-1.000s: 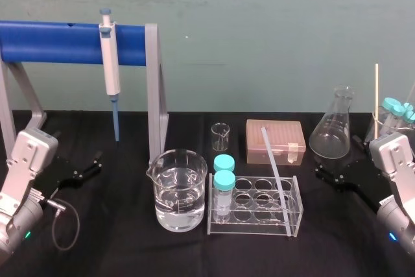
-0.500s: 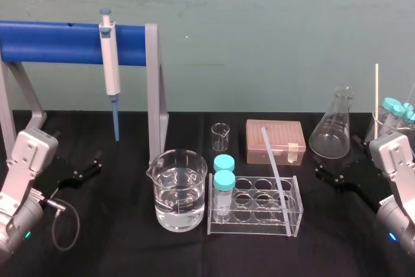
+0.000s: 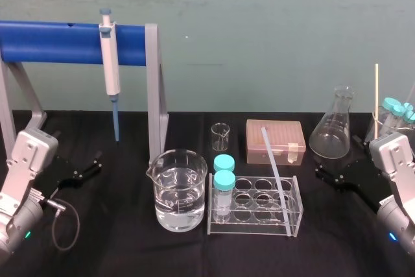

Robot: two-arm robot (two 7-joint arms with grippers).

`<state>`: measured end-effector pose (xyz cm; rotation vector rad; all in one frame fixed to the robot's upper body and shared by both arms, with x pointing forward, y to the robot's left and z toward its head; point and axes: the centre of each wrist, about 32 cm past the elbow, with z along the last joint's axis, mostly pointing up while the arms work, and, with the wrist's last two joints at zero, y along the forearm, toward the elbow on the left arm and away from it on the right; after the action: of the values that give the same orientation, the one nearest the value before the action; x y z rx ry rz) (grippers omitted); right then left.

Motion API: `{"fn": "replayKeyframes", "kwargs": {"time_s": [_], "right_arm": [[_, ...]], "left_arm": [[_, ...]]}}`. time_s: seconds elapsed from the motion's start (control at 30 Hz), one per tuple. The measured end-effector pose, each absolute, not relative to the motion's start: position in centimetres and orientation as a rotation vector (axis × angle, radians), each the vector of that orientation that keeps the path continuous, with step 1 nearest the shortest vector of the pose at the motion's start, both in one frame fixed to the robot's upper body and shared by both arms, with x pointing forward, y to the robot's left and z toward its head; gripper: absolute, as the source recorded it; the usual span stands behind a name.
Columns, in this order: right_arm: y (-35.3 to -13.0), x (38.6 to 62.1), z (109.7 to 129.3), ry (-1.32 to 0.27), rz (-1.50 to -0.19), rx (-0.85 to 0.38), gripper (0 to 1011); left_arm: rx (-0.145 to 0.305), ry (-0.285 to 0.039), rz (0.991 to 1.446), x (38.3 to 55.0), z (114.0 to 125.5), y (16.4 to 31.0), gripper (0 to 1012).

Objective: Pick up the stirring rod with one hand, then place it down.

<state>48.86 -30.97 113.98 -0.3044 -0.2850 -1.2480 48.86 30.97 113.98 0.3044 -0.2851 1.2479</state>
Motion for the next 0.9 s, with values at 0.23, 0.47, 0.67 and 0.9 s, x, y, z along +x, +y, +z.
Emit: {"fn": "replayKeyframes", "kwargs": {"time_s": [0.23, 0.47, 0.67, 0.9], "right_arm": [[-31.0, 48.9, 114.0, -0.285, -1.248, -0.304, 1003], [-31.0, 48.9, 114.0, -0.285, -1.248, -0.304, 1003], [-31.2, 49.0, 114.3, -0.272, -1.246, -0.290, 1003], [-32.4, 48.9, 116.6, -0.117, -1.191, -0.186, 1003]], "left_arm": [[0.304, -0.285, 1.248, 48.9, 114.0, 31.0, 1000], [0.304, -0.285, 1.248, 48.9, 114.0, 31.0, 1000], [0.304, -0.285, 1.248, 48.9, 114.0, 31.0, 1000], [0.304, -0.285, 1.248, 48.9, 114.0, 31.0, 1000]]}}
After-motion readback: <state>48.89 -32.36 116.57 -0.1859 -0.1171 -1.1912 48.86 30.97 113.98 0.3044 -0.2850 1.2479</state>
